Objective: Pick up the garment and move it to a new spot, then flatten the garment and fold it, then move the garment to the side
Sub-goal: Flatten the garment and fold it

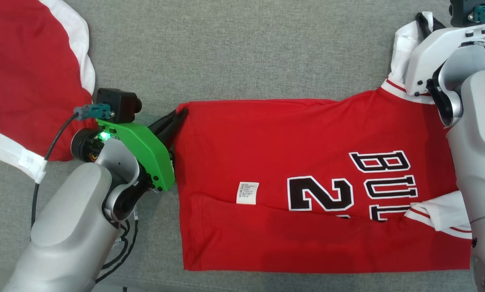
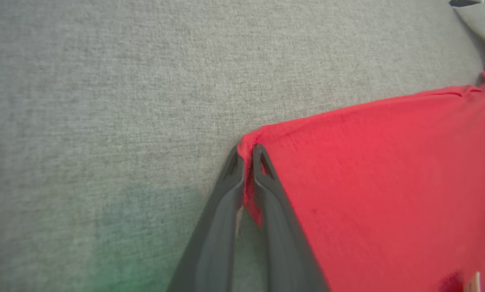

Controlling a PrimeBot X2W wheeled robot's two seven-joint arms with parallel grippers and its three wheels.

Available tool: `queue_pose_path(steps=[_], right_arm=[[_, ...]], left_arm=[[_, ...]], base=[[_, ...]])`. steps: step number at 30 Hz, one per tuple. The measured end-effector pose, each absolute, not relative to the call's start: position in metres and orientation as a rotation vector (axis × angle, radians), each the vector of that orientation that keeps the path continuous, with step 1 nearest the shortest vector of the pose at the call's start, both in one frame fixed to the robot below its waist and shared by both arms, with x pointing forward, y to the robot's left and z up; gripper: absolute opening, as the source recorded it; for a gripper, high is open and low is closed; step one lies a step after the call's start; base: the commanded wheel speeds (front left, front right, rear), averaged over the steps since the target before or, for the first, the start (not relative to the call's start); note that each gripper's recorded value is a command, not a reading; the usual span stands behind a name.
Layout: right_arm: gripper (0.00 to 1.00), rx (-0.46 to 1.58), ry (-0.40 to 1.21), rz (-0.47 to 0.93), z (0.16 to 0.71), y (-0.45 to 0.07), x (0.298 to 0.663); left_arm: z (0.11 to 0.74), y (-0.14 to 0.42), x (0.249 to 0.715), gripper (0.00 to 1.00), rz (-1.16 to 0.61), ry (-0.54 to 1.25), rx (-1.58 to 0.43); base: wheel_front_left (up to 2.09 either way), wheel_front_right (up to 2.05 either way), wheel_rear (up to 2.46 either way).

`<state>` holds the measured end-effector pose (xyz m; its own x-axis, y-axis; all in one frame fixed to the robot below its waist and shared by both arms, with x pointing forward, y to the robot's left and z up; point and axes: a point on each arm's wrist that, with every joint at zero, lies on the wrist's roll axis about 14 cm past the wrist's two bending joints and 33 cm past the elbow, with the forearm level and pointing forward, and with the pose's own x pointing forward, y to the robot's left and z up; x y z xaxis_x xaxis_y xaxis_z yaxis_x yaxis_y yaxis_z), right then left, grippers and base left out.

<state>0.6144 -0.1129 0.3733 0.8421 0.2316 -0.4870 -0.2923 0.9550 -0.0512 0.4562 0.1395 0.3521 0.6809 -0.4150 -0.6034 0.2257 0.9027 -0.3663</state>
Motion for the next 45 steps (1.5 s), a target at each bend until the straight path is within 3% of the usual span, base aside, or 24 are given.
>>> queue_pose_path(steps=[12,20,35,41,45], right_arm=[[0.0,-0.086,0.297,0.182,0.435,-0.154,0.61],[0.0,-0.065,0.208,0.15,0.475,-0.174,0.585],[0.0,0.079,0.155,0.138,0.491,-0.202,0.459],[0.0,0.14,0.233,0.081,0.466,-0.212,0.403],[0.0,0.131,0.284,0.052,0.448,-0.215,0.385]], left_arm=[[0.382,0.138,0.458,0.0,-0.367,0.621,-0.279],[0.42,0.133,0.456,0.0,-0.384,0.512,-0.269],[0.446,0.107,0.365,0.0,-0.409,0.444,-0.315],[0.435,0.11,0.339,0.0,-0.363,0.479,-0.366],[0.416,0.112,0.322,0.0,-0.337,0.544,-0.378]], base=[[0.0,0.0,0.0],[0.0,0.0,0.0],[0.0,0.0,0.0],[0.0,0.0,0.0],[0.0,0.0,0.0]])
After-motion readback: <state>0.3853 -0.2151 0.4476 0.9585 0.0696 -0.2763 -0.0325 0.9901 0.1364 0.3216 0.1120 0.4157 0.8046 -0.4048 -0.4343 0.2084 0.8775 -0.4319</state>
